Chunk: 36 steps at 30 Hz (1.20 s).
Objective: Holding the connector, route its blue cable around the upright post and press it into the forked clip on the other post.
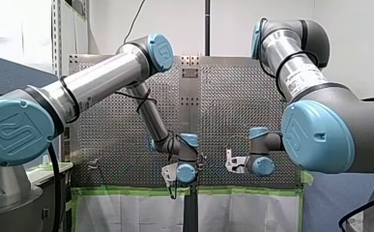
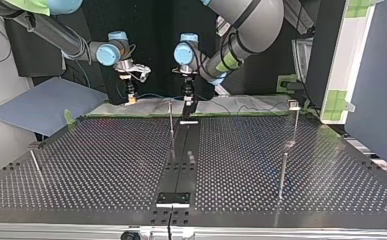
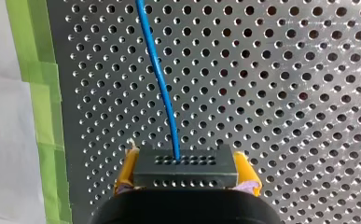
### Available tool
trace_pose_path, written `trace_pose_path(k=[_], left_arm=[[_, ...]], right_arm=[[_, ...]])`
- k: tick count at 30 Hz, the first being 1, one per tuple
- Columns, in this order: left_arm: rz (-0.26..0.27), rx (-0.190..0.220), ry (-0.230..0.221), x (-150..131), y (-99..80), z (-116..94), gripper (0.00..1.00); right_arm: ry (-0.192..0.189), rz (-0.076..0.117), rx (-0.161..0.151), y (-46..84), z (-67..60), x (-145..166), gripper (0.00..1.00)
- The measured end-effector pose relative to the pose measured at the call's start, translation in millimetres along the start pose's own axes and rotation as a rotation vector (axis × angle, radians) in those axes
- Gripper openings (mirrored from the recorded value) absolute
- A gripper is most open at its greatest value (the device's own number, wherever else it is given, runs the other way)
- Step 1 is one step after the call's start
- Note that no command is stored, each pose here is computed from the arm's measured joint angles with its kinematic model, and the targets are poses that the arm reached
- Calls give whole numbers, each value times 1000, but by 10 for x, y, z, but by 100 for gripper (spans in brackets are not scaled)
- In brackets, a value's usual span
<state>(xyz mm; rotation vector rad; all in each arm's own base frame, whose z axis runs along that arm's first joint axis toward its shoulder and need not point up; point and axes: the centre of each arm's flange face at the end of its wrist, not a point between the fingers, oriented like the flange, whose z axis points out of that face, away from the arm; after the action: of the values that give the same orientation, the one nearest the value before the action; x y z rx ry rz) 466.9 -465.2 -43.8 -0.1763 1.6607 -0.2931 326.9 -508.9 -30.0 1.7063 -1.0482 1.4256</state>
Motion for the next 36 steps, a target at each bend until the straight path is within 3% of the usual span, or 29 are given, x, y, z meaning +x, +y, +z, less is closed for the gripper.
trace_pose_path(k=[5, 6, 7, 8, 9, 10, 12, 14, 20, 36], left_arm=[[13, -15, 13, -6, 34, 20, 100], [16, -17, 13, -8, 38, 20, 86], [23, -21, 13, -10, 41, 19, 86], [28, -24, 13, -11, 44, 17, 69], [32, -29, 12, -13, 47, 16, 40], [37, -36, 10, -13, 53, 14, 40], [46, -47, 8, -16, 62, 9, 11], [58, -55, 7, -18, 67, 5, 7], [98, -55, 9, -18, 68, 4, 11], [124, -51, 13, -12, 64, -1, 13]], right_arm=[[-1, 0, 6, -11, -1, 0, 2], [-1, 0, 6, -12, -1, -1, 2], [-1, -1, 7, -15, -2, -1, 2], [-2, -1, 8, -17, -3, -2, 2], [-2, -1, 8, -19, -3, -2, 2], [-2, -1, 9, -22, -4, -2, 2], [-2, -2, 9, -27, -4, -2, 2], [-1, -3, 10, -30, -4, -2, 2], [0, -4, 10, -33, -3, -1, 2], [9, -4, -5, 50, 68, 53, 2]])
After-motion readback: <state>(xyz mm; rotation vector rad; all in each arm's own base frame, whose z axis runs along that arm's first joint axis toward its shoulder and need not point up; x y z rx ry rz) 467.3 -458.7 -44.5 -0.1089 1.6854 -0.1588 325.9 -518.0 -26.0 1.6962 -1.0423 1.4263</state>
